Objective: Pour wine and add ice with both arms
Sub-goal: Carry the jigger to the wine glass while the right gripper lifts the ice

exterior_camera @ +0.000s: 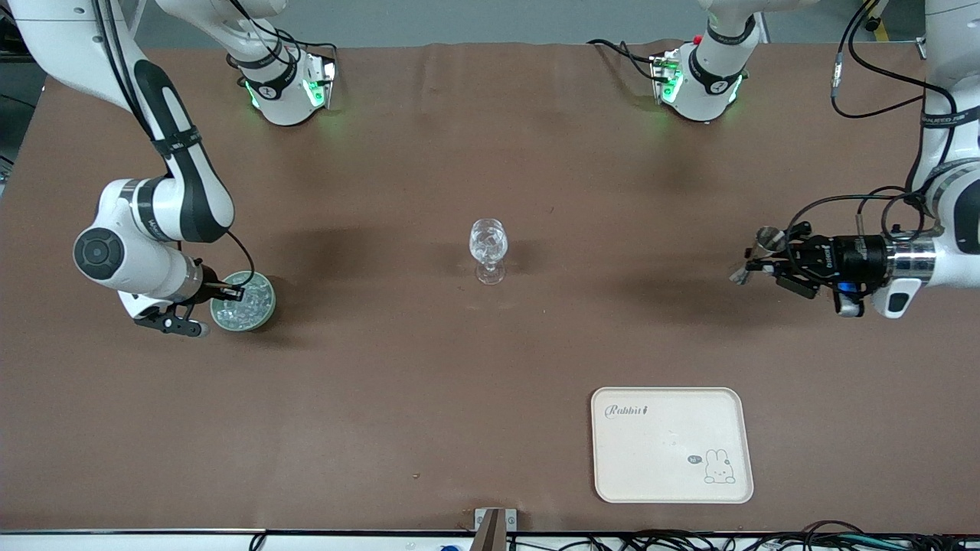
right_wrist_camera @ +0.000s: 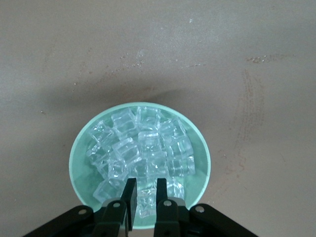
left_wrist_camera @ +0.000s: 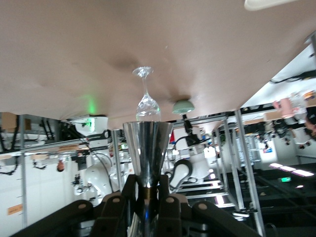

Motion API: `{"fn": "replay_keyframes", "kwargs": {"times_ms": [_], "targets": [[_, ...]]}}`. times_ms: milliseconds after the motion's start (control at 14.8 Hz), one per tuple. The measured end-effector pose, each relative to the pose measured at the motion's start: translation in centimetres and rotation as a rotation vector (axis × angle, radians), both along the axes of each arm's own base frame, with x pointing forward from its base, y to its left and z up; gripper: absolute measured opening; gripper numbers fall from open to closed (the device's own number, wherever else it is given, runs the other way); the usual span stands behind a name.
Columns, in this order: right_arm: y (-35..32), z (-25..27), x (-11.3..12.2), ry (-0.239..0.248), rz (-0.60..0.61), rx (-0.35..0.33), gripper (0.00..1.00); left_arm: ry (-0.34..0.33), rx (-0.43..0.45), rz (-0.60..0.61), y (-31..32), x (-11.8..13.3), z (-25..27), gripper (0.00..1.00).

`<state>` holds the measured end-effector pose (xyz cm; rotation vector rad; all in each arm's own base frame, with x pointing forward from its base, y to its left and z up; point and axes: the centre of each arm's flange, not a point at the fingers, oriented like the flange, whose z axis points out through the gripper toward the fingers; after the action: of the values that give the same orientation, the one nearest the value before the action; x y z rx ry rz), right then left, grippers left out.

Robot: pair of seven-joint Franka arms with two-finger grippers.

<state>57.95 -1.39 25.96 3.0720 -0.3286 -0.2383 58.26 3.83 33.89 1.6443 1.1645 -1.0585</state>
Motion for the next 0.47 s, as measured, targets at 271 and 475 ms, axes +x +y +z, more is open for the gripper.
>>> {"fn": "replay_keyframes", "kwargs": {"times_ms": [271,475], "targets": [[-0.1,5.5,2.7,0.016,-0.003,-0.003,0.2,-0.005,-0.018,-0.078,-5.9,0.3,-0.3,0.21],[-0.1,11.8,4.5,-0.016,-0.005,-0.005,0.2,0.017,-0.014,-0.113,-10.1,0.4,-0.5,0.21]]}}
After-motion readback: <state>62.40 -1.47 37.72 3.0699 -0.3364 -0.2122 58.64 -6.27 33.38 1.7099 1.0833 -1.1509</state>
